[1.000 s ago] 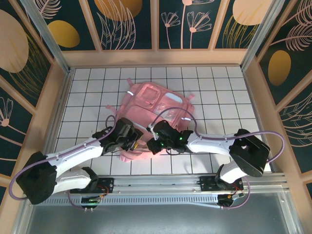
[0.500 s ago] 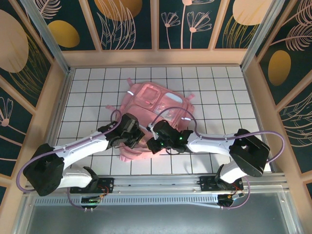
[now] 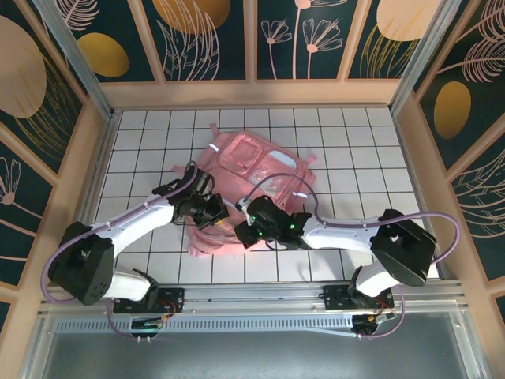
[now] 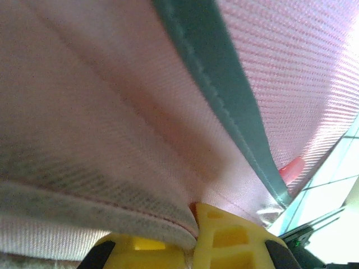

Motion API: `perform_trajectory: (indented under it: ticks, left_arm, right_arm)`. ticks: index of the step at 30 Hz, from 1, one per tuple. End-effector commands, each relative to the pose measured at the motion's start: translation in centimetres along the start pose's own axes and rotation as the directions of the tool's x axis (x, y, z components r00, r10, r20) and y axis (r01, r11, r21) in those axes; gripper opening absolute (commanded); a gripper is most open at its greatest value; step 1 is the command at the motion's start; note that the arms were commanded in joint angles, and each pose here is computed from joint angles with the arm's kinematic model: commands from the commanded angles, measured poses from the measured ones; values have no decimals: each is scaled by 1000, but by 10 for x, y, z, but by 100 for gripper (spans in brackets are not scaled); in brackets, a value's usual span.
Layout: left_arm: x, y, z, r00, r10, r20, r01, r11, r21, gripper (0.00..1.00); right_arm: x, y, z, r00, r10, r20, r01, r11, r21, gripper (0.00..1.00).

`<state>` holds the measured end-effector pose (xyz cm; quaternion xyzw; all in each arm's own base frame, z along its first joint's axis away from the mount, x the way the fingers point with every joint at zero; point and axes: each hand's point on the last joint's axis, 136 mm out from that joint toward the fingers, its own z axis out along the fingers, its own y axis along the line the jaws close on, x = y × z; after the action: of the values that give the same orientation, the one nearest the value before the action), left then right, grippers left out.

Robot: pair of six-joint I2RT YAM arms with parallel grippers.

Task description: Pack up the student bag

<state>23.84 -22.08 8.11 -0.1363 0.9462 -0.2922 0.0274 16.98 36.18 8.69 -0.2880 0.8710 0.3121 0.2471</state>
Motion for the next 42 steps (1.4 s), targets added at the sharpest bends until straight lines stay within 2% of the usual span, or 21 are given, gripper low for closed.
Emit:
perform_trajectory:
  ticks: [1, 7, 8, 9, 11, 12, 14, 16, 18, 22, 33, 39, 42]
  left_arm:
    - [-43, 40, -13, 986, 97, 139, -71, 980, -184, 0]
    - [-66, 37, -22, 973, 143, 179, -105, 973, -205, 0]
    - [-66, 34, -21, 976, 128, 178, -94, 978, -188, 4]
    - [-64, 30, -20, 979, 102, 176, -74, 984, -159, 20]
    - [-52, 25, -20, 989, 18, 145, -4, 995, -96, 47]
    - [-46, 26, -21, 991, -26, 133, 38, 996, -87, 56]
    - [-30, 31, -27, 980, -152, 128, 159, 986, -43, 62]
    - [-14, 33, -28, 952, -277, 133, 271, 961, 64, 67]
    - [-4, 35, -33, 923, -349, 161, 329, 934, 138, 67]
    - [8, 30, -48, 902, -366, 228, 339, 929, 149, 69]
    - [22, 1, -20, 896, -406, 178, 365, 904, 222, 69]
    - [22, -8, 1, 904, -396, 160, 363, 910, 202, 58]
    - [21, -13, 11, 913, -375, 161, 346, 920, 182, 40]
  right_arm:
    - [55, -16, -11, 984, -10, -179, 22, 997, 68, 0]
    - [57, -12, -9, 984, -7, -178, 18, 998, 61, 0]
    - [54, -10, -8, 985, -8, -174, 18, 998, 55, 0]
    - [53, -9, -7, 985, -9, -171, 19, 998, 52, 0]
    - [49, -7, -6, 986, -2, -164, 11, 999, 53, 0]
    - [47, -5, -5, 987, 0, -162, 8, 999, 45, 0]
    - [46, 0, -5, 987, 4, -159, -1, 1000, 21, 0]
    - [44, 2, -5, 988, 3, -153, -2, 1000, 11, 0]
    - [42, 2, -3, 989, 4, -148, -3, 1000, 13, 0]
    - [36, 11, 3, 989, -11, -148, 7, 1000, -29, 0]
    - [27, 18, 8, 991, -12, -135, 5, 999, -51, 0]
    - [27, 17, 5, 993, 0, -118, -6, 999, -45, 0]
    - [26, 20, 4, 994, -7, -111, 1, 998, -55, 0]
